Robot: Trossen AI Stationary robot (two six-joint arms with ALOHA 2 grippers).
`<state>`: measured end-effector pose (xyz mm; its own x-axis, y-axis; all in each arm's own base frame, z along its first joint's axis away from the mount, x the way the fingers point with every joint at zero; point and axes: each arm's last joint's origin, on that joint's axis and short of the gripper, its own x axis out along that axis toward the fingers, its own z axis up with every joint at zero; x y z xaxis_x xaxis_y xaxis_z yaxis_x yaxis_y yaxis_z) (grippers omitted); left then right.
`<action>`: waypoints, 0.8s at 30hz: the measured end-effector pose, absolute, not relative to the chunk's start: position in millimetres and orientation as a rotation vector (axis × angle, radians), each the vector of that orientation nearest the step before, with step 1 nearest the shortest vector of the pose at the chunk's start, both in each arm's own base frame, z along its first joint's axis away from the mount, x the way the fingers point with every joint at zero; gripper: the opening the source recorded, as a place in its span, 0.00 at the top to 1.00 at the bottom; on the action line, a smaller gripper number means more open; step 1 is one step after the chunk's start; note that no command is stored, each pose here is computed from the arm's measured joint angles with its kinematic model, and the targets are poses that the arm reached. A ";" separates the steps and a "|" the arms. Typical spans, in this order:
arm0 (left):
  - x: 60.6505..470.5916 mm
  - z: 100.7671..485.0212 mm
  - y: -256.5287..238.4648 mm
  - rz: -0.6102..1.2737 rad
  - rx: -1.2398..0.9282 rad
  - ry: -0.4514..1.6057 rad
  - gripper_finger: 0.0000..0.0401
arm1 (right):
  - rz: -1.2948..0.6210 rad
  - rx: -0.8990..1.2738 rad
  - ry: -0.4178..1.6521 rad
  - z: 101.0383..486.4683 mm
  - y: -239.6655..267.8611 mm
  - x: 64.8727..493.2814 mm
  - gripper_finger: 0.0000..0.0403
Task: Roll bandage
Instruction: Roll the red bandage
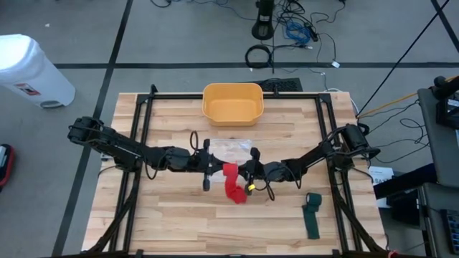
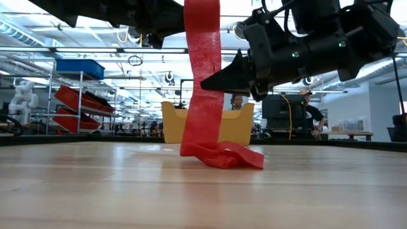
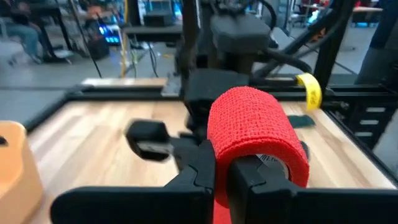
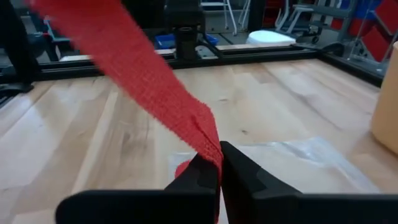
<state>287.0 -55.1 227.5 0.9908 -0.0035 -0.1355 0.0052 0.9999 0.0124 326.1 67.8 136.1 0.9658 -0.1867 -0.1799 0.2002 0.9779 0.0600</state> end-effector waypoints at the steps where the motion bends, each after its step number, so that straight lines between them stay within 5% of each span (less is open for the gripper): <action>1: 286.8 226.7 -55.8 -0.013 0.008 0.144 0.97 | -0.200 0.073 0.172 136.5 66.2 326.5 1.00; 24: 282.0 224.3 -75.2 -0.098 -0.009 0.169 0.97 | -0.212 0.008 0.158 139.8 59.1 327.9 1.00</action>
<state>282.0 -75.2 224.3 0.9810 -0.0979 -0.1676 0.0964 0.9952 -0.0174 327.9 59.1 139.8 0.9653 -0.2089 -0.1568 0.2101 0.9776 -0.0090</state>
